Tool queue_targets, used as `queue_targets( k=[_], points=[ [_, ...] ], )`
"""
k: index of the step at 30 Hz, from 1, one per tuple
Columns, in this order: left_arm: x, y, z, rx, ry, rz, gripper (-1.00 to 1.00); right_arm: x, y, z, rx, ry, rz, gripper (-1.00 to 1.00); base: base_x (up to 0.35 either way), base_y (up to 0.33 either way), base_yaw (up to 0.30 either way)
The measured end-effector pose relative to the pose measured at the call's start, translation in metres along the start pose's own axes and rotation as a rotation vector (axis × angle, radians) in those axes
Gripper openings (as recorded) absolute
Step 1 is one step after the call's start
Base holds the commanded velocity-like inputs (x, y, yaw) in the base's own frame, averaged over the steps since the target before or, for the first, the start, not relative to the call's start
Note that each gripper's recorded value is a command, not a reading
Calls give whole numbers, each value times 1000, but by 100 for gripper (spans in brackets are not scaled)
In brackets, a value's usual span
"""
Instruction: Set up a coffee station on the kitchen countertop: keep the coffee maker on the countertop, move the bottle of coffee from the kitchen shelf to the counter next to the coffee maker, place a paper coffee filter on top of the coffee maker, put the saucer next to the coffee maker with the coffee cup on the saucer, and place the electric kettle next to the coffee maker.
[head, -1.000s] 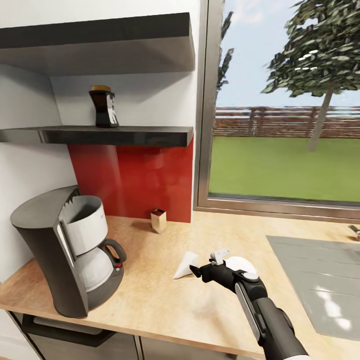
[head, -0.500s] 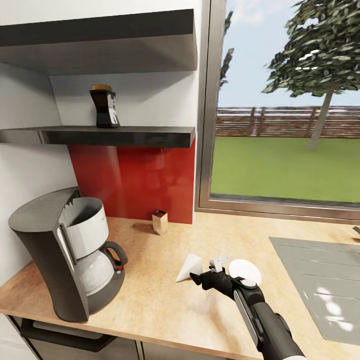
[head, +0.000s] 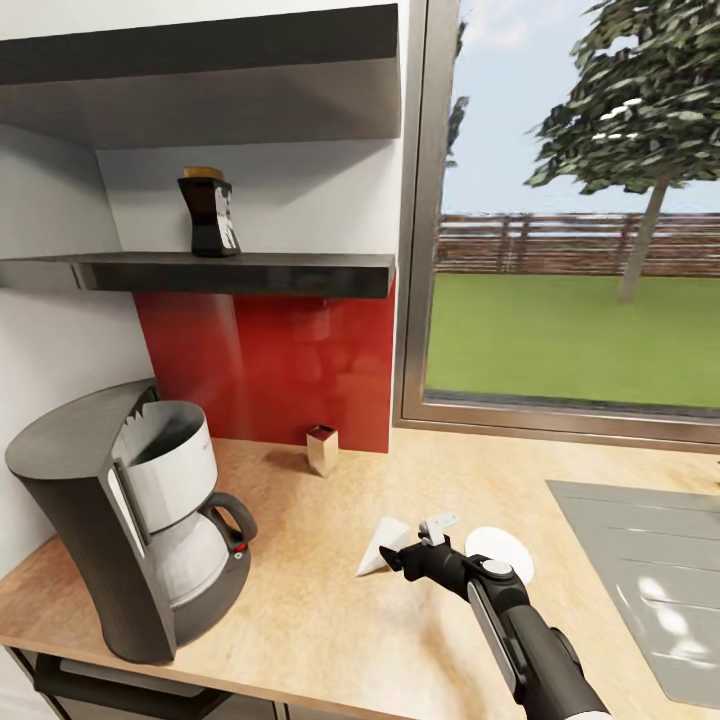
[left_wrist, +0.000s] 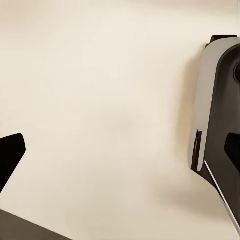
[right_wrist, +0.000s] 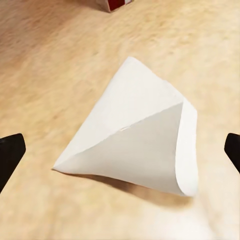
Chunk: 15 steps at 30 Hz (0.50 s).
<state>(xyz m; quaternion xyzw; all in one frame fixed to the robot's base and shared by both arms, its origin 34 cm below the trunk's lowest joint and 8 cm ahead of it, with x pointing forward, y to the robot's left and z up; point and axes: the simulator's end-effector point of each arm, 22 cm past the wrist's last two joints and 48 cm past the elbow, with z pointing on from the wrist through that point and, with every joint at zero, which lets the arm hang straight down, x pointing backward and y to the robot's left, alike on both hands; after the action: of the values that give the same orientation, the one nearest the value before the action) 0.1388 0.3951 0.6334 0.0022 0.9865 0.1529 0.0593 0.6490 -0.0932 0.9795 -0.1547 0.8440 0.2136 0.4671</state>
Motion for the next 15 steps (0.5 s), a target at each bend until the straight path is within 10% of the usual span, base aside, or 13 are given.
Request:
queue_targets(
  k=[15],
  points=[
    [0,0,0,0,0,0,100,9,0,3,-2,2,-1,100,25,42,0]
  ],
)
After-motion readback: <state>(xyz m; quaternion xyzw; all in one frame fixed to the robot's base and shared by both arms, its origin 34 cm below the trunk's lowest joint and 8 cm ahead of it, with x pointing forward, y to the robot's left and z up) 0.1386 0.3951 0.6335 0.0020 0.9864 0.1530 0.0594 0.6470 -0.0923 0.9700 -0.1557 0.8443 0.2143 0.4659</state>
